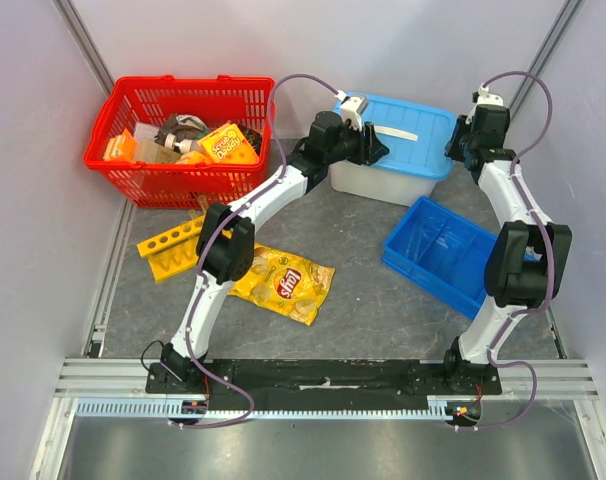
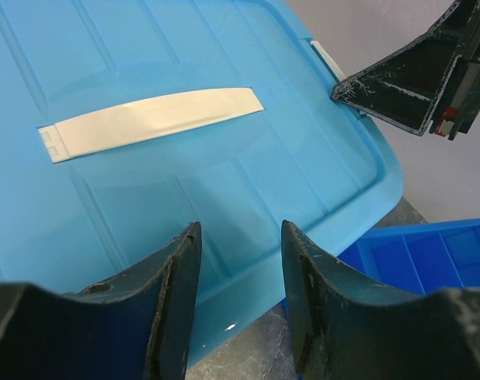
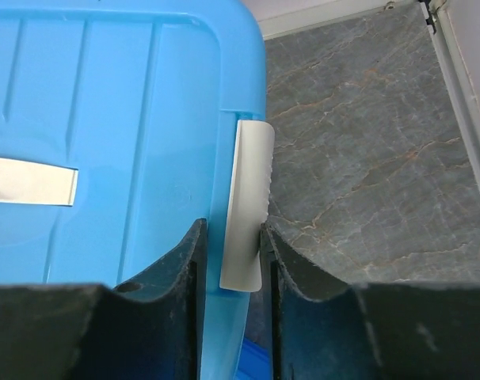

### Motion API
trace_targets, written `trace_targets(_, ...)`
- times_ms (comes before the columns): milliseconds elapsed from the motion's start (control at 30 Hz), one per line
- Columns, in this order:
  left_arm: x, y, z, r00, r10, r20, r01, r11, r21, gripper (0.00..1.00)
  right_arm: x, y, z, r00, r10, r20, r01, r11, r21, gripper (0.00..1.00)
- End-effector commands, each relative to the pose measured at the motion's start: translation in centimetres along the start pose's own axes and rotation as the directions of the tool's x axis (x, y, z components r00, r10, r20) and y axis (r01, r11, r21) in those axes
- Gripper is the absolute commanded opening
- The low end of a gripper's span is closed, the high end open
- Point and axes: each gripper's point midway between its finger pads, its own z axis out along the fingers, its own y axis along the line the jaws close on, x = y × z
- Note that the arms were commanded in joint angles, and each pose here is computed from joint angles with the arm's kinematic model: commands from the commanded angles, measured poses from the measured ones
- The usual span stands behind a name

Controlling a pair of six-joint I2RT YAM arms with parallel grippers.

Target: Organize the chemistry lab equipment

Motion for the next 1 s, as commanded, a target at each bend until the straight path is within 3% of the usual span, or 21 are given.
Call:
trace_targets(0,-1.8,-1.1,-0.4,1.000,-0.007,0.022,0.007,1.000,0.005,0.51,0.7,-2.3,0.0,0.992,-0.105,-0.073,0.112,0.988,0.107,0.29)
trace_targets(267,-4.4,-2.6,-2.2,0.999,0.021,0.034,-0.022,1.000,0.011,0.52,1.0,-2.9,1.1,0.982,-0.154,-0.110,0.168,0.978,0.126,0.30)
trace_targets(533,-8.3,-1.4,-6.9,0.993,0.121,0.014,-0.117,0.980,-0.163,0.65,-2.3,-6.5,1.6,0.952,-0.286,-0.107,0.303,0.930,0.207,0.31)
trace_targets(967,-7.1,2.3,-6.6,0.999,-0.024,-0.028,0.018,0.974,-0.224,0.70,-3.7,-9.9,3.1,0.883,-0.454,-0.119,0.469,0.867,0.170,0.32)
